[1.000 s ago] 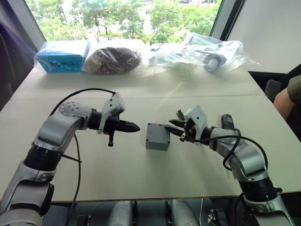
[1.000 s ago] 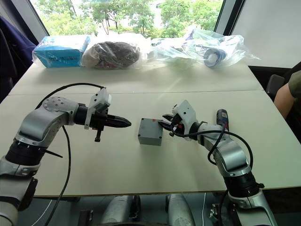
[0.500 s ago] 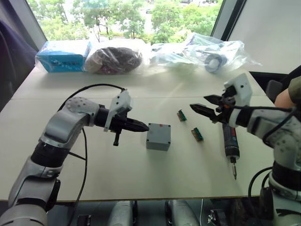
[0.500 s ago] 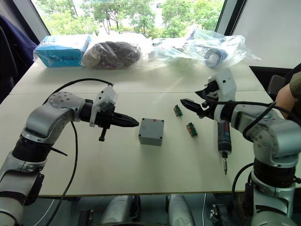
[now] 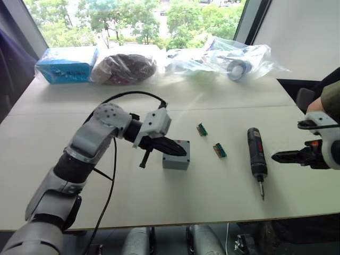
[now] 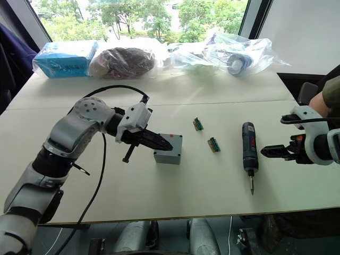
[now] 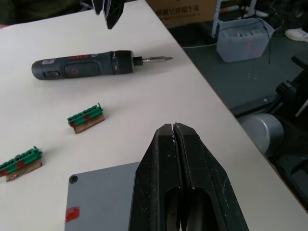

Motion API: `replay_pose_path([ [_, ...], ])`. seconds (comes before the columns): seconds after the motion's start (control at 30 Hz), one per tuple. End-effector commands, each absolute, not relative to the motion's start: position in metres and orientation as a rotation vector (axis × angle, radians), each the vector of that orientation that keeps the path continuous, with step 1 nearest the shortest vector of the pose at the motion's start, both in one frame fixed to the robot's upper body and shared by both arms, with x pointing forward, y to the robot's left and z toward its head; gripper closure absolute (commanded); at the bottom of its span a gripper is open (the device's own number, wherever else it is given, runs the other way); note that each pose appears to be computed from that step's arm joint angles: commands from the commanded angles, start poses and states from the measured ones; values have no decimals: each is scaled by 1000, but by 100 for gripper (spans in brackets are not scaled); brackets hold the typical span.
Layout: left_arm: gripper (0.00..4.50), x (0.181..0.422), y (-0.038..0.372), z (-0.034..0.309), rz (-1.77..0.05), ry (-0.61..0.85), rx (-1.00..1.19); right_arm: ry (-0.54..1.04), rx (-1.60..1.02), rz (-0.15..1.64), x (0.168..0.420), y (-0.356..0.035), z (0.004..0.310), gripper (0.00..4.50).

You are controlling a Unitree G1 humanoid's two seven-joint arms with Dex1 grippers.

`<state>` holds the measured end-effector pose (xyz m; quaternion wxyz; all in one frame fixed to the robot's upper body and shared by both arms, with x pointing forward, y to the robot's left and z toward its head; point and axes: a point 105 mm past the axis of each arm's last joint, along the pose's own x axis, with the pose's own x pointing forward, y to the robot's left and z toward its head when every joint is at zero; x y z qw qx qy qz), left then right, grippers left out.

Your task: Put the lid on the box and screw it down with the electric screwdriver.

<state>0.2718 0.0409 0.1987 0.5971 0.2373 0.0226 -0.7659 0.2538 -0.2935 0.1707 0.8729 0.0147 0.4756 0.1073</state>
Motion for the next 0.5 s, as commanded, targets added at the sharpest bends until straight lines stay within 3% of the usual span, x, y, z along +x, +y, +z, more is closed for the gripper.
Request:
replay_pose_path([
  [0.03,450,267,40,206,-1767,8,576,1019,109,254,259,-285,169,7],
  [0.5,450,262,48,195,-1675,59,525,1145,95,163,286,-285,141,7],
])
